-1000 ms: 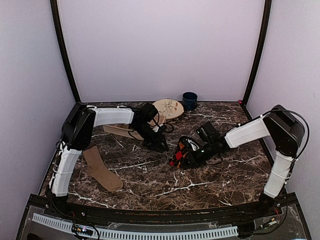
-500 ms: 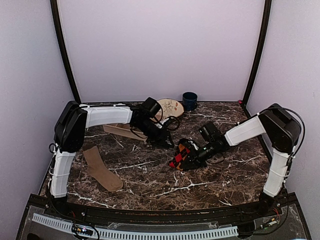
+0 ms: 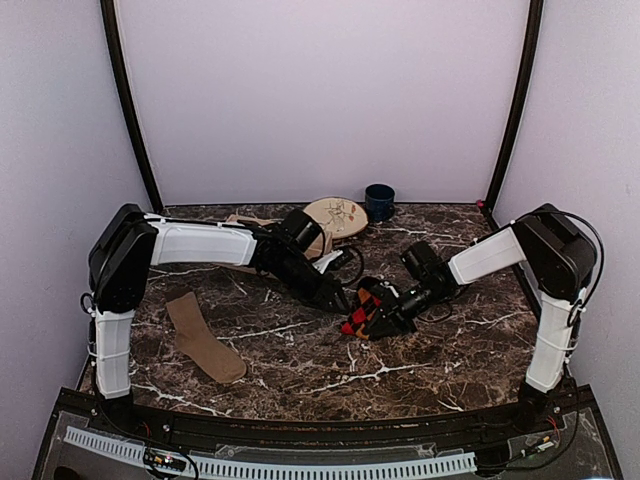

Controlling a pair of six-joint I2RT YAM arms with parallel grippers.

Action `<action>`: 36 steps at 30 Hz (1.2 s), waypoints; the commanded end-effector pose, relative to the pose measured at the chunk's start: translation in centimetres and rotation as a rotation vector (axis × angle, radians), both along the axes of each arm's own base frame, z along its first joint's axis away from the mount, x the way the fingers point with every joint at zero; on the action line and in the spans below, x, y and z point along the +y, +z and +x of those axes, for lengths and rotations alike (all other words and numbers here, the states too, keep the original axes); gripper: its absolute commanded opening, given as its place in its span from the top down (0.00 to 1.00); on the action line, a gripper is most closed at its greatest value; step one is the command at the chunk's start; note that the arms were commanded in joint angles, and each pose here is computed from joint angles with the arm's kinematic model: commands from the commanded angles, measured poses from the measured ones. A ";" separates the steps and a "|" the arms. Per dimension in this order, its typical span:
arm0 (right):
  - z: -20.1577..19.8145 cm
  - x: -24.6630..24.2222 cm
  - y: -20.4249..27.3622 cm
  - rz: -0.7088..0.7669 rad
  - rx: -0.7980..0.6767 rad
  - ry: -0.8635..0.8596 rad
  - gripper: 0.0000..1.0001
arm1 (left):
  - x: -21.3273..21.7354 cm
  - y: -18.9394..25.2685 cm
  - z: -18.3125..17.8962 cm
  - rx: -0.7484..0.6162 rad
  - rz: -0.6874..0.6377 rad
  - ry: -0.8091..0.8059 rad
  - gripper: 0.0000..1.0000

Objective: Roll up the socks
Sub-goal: Roll the sock at the center of the board.

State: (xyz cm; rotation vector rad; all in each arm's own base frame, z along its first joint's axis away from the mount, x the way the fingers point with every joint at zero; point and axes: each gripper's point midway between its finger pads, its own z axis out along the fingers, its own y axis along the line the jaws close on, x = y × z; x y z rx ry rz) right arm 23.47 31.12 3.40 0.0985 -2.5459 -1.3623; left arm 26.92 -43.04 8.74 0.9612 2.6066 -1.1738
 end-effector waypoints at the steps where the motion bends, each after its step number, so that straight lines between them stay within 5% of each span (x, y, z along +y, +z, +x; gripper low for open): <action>1: -0.4 -0.4 -0.2 0.003 0.044 0.011 1.00 | -1.0 1.4 -0.9 -0.083 -0.031 -0.062 0.58; 36: -1.9 -0.9 -1.7 0.057 0.059 -0.059 1.00 | -2.6 -3.4 -3.4 -0.092 0.148 -0.181 0.61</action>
